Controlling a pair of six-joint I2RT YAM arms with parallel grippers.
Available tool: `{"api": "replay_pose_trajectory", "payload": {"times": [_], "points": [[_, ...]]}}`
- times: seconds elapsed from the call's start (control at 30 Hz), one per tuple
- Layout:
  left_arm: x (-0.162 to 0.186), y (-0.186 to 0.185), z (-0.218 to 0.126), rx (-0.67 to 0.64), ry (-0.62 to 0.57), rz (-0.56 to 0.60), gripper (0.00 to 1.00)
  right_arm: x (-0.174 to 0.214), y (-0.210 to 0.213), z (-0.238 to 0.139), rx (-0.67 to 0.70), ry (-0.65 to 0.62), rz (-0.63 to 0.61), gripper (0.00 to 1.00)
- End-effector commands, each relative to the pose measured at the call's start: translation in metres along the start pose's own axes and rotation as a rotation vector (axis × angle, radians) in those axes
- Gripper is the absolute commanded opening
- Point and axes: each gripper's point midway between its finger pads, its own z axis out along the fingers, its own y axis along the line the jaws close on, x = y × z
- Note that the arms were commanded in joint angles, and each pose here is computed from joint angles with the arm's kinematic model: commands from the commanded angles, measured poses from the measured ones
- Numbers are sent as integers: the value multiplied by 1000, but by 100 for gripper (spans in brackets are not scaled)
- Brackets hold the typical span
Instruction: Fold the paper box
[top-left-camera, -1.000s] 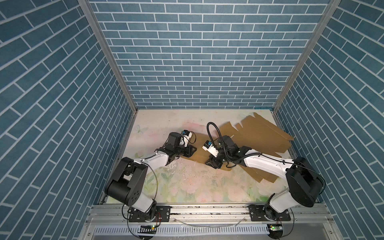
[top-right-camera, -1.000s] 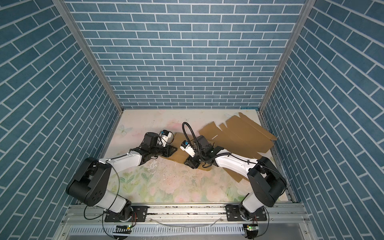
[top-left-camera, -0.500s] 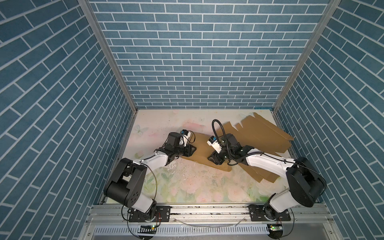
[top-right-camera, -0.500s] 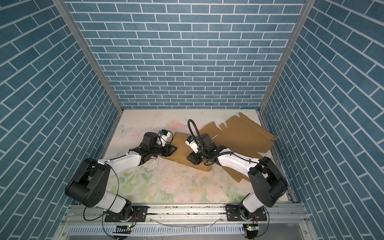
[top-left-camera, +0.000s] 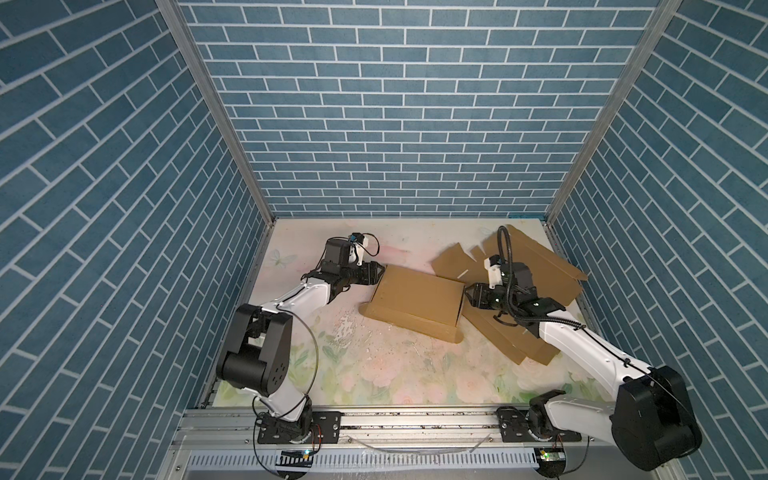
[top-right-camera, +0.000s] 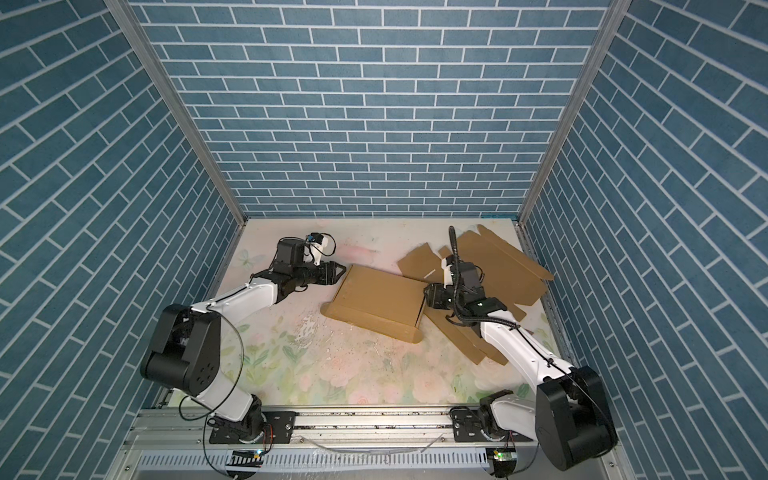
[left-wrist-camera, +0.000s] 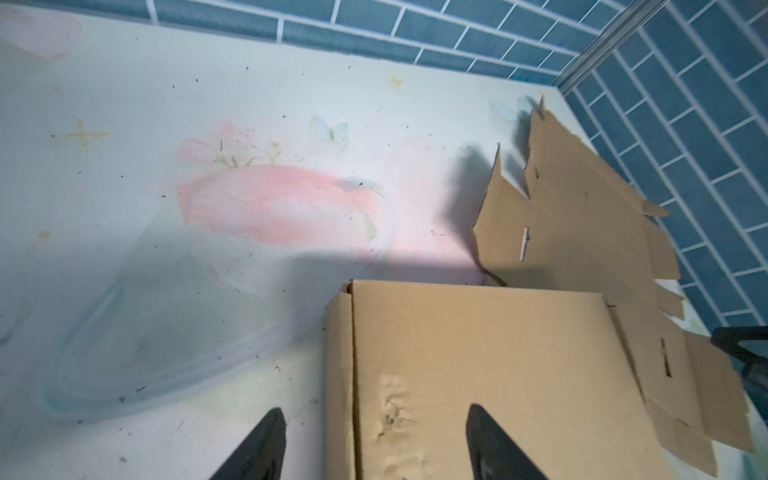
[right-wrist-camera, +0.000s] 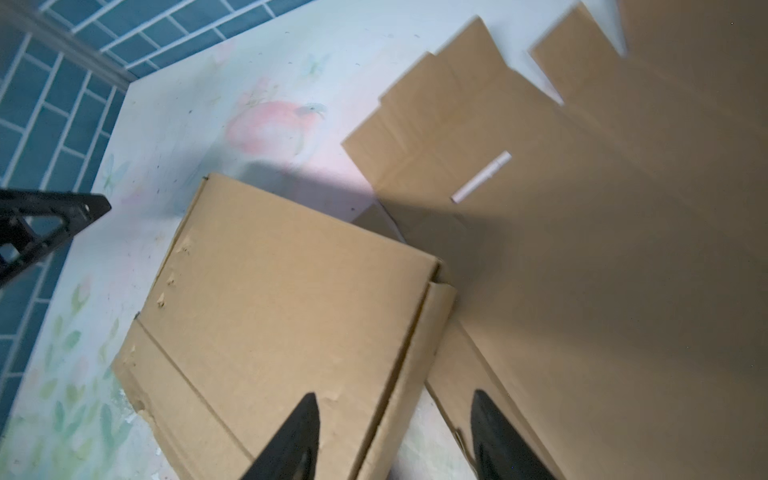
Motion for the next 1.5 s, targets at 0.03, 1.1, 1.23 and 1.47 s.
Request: {"api": "replay_pose_trajectory", "payload": {"times": [0.03, 1.1, 1.23, 1.47], "points": [[12, 6, 15, 19, 91, -37, 75, 29, 4, 10, -176, 94, 273, 65], [79, 59, 51, -20, 260, -266, 54, 72, 30, 63, -356, 221, 514, 91], [79, 60, 53, -19, 257, -277, 54, 64, 40, 65, -382, 204, 503, 89], [74, 56, 52, 1, 245, -292, 56, 50, 55, 71, -447, 155, 525, 81]]}}
